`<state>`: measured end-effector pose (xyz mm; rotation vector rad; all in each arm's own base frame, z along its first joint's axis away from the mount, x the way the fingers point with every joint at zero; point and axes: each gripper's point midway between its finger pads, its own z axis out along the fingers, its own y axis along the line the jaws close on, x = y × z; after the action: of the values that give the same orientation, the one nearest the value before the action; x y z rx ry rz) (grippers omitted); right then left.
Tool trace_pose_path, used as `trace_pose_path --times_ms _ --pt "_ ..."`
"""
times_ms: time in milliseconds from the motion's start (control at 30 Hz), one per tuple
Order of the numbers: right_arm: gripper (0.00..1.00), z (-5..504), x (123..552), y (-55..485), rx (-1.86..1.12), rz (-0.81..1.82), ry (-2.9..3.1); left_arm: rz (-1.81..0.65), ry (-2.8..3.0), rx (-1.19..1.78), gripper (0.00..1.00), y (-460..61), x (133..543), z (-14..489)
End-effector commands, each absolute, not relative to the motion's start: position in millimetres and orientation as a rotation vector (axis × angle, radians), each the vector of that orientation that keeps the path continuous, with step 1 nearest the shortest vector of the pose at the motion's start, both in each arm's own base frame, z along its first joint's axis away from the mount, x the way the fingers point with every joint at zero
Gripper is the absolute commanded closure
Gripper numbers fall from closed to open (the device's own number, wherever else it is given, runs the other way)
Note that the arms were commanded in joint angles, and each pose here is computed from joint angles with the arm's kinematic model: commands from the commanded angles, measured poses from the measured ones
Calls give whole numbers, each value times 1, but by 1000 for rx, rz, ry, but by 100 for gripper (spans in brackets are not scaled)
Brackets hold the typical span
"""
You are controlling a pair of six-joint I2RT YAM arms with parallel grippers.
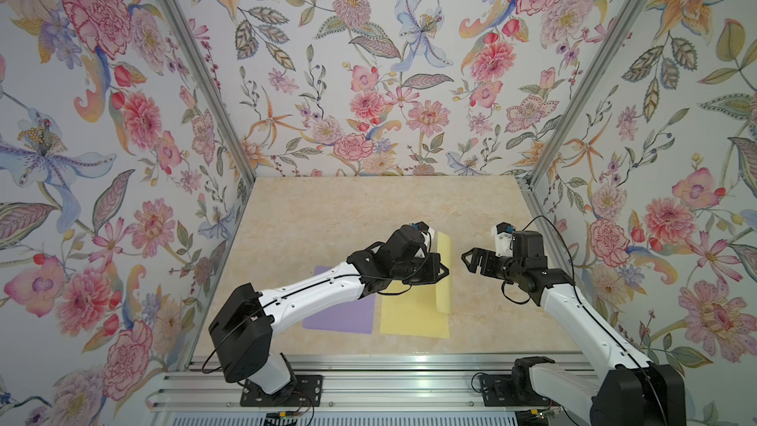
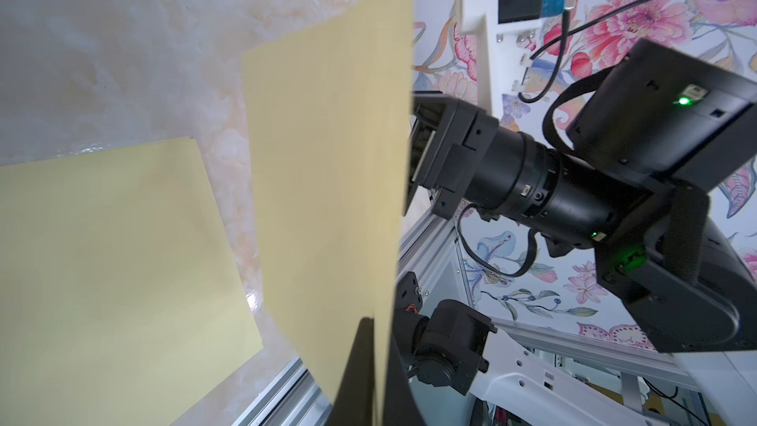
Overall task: Sort the scattered colored papers by color
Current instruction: Place the colored paper.
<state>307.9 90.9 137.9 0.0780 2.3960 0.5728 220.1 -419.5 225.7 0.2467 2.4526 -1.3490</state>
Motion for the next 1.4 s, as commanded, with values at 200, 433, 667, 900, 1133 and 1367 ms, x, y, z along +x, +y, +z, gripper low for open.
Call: trace_pose_path --times_ms 200,433,667,900,1133,1367 --pt "0 146 312 96 59 582 2379 -1276 2624 277 100 -420 204 159" --pt "0 135 305 106 46 627 2401 -1259 2729 353 100 -424 193 123" --pt "0 128 288 127 60 715 2381 -1178 2758 330 100 -409 196 111" --pt "0 106 268 147 67 760 2401 -1055 2772 276 100 -382 201 100" --pt "0 99 260 159 37 763 2412 -962 2752 204 100 -358 212 96" --pt "0 97 261 167 14 770 2426 -931 2750 174 100 -348 217 93"
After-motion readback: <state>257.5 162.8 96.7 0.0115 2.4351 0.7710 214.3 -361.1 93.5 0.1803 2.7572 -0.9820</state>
